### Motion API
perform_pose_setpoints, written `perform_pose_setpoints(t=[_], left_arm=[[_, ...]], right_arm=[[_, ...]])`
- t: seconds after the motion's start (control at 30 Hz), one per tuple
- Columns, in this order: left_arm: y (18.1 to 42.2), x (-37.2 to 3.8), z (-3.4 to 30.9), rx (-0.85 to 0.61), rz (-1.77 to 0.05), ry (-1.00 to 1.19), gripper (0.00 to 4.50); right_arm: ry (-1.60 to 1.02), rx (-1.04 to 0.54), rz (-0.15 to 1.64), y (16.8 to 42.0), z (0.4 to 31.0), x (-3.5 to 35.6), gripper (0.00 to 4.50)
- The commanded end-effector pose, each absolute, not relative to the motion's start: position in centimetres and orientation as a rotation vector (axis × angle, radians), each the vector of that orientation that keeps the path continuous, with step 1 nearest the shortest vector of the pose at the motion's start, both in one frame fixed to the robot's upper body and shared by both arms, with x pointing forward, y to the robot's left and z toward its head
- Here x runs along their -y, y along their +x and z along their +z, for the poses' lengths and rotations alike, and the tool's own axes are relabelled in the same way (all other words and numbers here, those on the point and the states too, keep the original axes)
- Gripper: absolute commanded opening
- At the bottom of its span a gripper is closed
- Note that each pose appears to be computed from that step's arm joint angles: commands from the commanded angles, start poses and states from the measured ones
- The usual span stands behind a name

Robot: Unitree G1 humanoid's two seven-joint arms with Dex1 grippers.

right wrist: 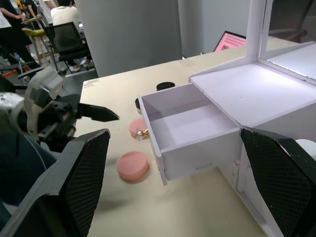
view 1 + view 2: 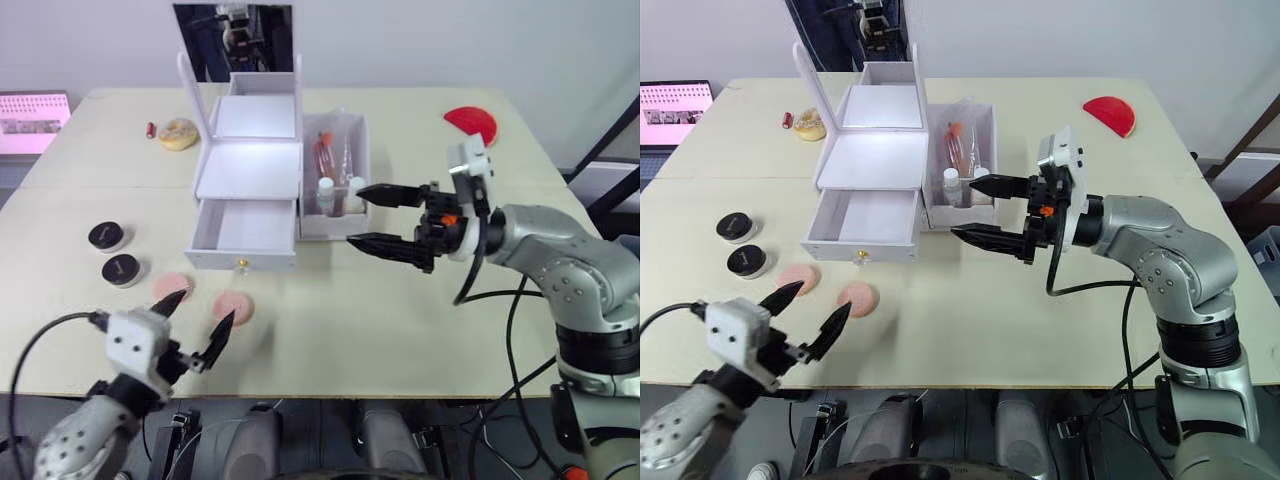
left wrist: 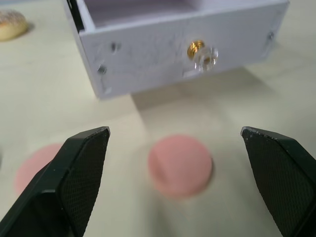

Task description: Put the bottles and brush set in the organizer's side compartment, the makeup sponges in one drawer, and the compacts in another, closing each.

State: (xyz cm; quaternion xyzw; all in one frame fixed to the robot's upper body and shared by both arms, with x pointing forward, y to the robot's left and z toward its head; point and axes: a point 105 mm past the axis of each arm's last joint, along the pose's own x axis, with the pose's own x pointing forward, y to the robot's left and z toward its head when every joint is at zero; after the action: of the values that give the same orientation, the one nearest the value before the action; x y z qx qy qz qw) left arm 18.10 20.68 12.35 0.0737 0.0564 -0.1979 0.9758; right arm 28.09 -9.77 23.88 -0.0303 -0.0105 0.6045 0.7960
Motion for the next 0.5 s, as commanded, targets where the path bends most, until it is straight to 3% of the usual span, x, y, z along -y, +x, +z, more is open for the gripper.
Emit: perform_pose_setpoints(t=[0.03,0.33,0.5], left_arm=[[17.2,-23.5,13.5,-0.144,-0.441,0.156,4.48],[17.0,-37.7,19.3,-0.154,-0.232,0.167,4.48],[15.9,-44.4,21.1,-0.157,-0.098,0.159,4.48]], right_arm=[[-0.085,0.07,1.267,28.0,24.9,11.2,4.5],[-0.133,0.007,1.127,28.1,23.7,17.5,4.5],[-0.118,-0.07,0.939,27.8,22.0,24.2,4.5]])
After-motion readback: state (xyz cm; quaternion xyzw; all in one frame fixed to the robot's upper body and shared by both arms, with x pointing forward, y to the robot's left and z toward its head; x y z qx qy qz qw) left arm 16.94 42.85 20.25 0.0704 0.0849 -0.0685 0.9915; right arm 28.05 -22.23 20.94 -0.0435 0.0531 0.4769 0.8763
